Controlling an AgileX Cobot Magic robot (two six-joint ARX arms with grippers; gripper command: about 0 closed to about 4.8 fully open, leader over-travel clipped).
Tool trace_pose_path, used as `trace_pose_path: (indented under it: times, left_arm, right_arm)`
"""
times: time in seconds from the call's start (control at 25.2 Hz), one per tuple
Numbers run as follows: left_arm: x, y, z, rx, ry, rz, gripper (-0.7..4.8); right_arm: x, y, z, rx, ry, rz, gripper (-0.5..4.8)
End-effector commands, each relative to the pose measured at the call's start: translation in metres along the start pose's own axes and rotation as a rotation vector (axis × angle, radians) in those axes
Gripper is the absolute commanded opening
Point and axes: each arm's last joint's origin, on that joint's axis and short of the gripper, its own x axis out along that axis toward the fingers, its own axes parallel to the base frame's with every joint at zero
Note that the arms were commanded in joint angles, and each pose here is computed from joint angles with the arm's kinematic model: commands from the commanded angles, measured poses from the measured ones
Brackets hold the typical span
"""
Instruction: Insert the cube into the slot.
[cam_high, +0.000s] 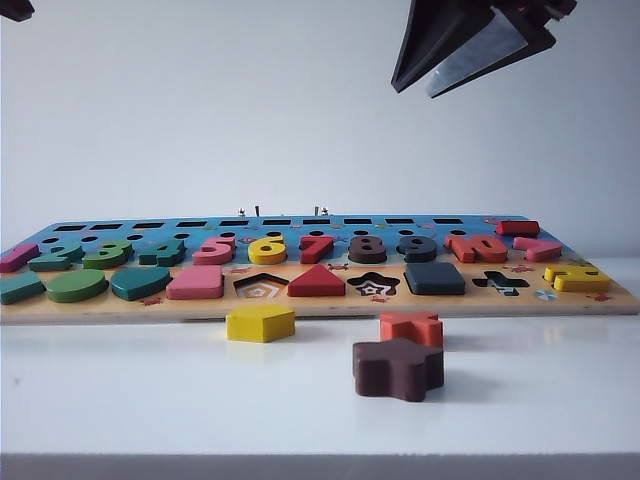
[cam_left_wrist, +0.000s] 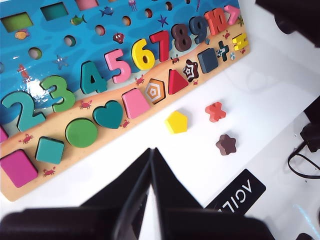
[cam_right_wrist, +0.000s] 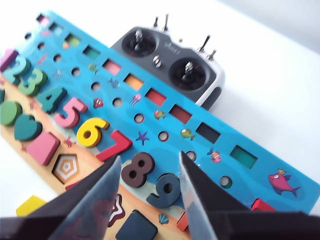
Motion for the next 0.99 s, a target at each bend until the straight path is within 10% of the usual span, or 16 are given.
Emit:
trace_pose_path:
  times: [0.04, 0.64, 0.99]
  left_arm:
    - [-0.002, -0.001, 0.002, 0.017, -0.019, -0.003, 0.17]
    - [-0.008, -0.005, 0.002, 0.103, -0.068, 0.026, 0.17]
    - [-0.013, -0.005, 0.002, 0.154, -0.144, 0.131, 0.17]
  right_arm:
    - [-0.012, -0.007, -0.008, 0.028, -0.102, 0.007, 2.2]
    - [-0.043, -0.026, -0.099, 0.404, -0.179, -0.133, 2.08]
    - [-0.066, -0.029, -0.12, 0.422, -0.298, -0.213, -0.07]
